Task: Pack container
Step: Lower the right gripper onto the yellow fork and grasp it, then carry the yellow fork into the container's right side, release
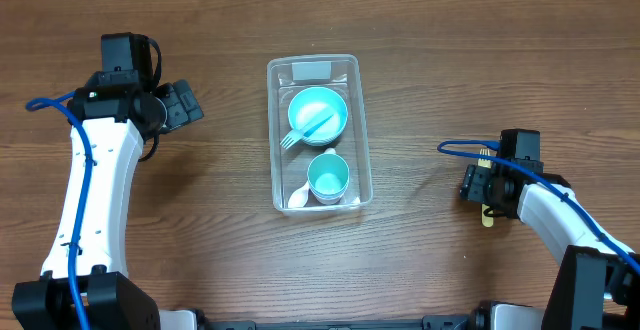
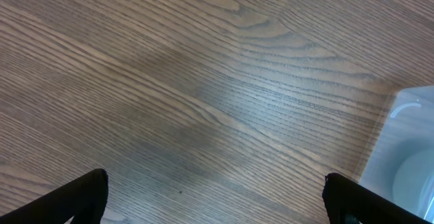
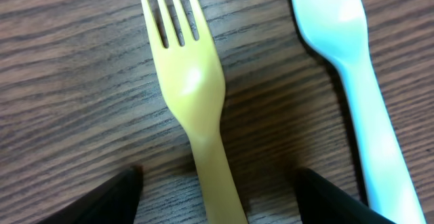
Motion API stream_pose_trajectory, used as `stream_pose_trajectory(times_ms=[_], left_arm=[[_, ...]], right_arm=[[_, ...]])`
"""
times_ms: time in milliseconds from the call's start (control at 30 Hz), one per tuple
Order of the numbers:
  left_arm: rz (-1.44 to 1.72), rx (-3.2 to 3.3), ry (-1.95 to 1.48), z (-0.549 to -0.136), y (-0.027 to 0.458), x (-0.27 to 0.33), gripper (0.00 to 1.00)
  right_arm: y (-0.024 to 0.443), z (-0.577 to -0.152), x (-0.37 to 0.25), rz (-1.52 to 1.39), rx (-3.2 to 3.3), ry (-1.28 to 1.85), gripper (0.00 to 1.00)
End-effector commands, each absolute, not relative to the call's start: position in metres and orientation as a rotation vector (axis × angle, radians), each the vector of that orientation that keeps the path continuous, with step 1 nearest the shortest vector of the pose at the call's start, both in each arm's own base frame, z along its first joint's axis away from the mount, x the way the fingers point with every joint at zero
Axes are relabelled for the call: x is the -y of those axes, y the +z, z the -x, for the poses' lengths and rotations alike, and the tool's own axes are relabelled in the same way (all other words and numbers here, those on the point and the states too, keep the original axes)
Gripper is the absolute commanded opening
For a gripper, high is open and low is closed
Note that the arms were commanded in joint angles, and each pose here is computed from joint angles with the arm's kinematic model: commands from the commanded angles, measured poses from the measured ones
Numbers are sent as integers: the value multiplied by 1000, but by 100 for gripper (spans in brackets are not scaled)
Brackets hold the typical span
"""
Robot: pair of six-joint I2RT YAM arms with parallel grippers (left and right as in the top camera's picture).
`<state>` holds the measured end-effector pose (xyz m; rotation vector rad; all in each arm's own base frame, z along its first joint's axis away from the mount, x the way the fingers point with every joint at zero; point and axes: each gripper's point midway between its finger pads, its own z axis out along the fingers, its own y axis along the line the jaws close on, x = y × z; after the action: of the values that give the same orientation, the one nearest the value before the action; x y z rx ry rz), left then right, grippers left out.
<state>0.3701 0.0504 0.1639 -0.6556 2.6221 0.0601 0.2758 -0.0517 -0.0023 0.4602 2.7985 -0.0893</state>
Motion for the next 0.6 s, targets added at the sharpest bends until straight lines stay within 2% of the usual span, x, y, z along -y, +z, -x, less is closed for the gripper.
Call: stream_pose_trajectory(times_ms=[0, 33, 67, 233, 367, 500, 567], left_arm=[[622, -2585, 64, -373, 179, -52, 100], [622, -2585, 64, -373, 179, -52, 100], [622, -2585, 64, -373, 179, -52, 100], [622, -2585, 64, -373, 179, -52, 100], [622, -2586, 64, -373, 179, -52, 100], [622, -2585, 64, -373, 179, -52, 100], [622, -2585, 64, -373, 179, -52, 100]], right_arm=[[-16, -263, 47, -459, -2844, -66, 54], [-16, -264, 47, -459, -2840, -65, 41], [-14, -266, 47, -458, -2835, -64, 34], [-8, -272, 46, -457, -2831, -47, 20], [0, -276, 45, -461, -2840, -35, 18], [15, -286, 41, -461, -2840, 7, 8], [19, -288, 41, -468, -2840, 11, 7]])
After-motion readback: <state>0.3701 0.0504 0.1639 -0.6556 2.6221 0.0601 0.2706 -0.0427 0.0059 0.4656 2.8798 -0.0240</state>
